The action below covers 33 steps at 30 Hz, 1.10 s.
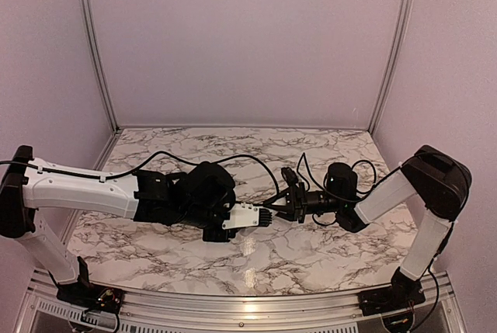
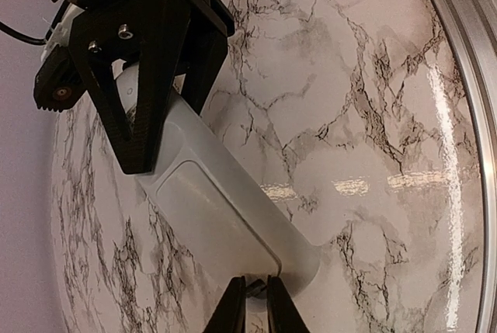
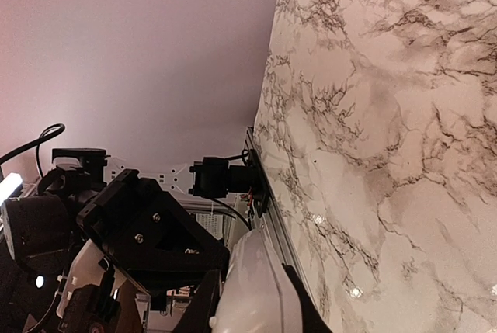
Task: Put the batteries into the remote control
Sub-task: Press the battery cover on the remote control.
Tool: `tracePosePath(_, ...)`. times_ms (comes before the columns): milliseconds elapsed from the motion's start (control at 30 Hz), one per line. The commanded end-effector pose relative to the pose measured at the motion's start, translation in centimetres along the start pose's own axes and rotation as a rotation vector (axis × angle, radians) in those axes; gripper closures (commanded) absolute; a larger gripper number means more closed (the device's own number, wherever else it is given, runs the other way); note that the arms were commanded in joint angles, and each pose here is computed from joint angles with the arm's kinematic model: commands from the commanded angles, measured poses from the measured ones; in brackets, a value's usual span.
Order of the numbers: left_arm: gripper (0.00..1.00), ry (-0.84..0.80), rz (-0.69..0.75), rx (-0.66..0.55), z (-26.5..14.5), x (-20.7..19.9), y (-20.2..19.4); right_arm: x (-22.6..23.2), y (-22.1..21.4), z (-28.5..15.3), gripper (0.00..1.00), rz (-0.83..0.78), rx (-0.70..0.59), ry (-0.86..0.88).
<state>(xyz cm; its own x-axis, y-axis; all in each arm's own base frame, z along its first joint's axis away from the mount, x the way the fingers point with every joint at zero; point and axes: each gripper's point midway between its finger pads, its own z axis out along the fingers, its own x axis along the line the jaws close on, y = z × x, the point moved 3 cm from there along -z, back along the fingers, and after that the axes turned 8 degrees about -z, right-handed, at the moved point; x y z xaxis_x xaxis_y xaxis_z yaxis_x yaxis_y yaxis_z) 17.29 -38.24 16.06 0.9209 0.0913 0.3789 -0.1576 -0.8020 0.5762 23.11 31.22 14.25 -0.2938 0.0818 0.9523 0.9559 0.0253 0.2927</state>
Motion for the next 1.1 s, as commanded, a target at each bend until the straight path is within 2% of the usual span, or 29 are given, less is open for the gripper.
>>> tracePosePath(0,0.88,-0.058,-0.001,0.031,0.9,-0.9,-1.1,4.0,-0.3,0.5,1.00,-0.113,0.060,0.127)
tracePosePath(300,0.88,-0.179,-0.009,0.050,0.9,-2.7,-1.3,5.2,0.2,0.5,1.00,-0.151,0.051,0.160)
tracePosePath(433,0.87,-0.161,-0.033,0.079,1.0,-2.5,-1.9,5.6,0.5,0.2,1.00,-0.169,0.037,0.165)
tracePosePath(533,0.83,-0.107,-0.081,0.044,0.2,-1.4,-1.3,5.4,0.8,-0.1,1.00,-0.180,0.026,0.151)
tracePosePath(800,0.58,0.062,-0.190,-0.238,-6.0,2.2,2.9,4.7,1.4,-0.3,1.00,-0.217,0.013,0.101)
tracePosePath(900,0.36,0.170,-0.313,-0.298,-7.5,4.2,2.6,4.6,1.5,-0.4,1.00,-0.227,0.007,0.086)
tracePosePath(1000,0.08,0.224,-0.530,-0.339,-8.1,6.3,1.4,4.8,1.7,-0.4,1.00,-0.247,-0.002,0.075)
tracePosePath(1067,0.01,0.176,-0.691,-0.357,-7.8,7.0,0.7,4.9,1.8,-0.5,1.00,-0.264,-0.009,0.065)
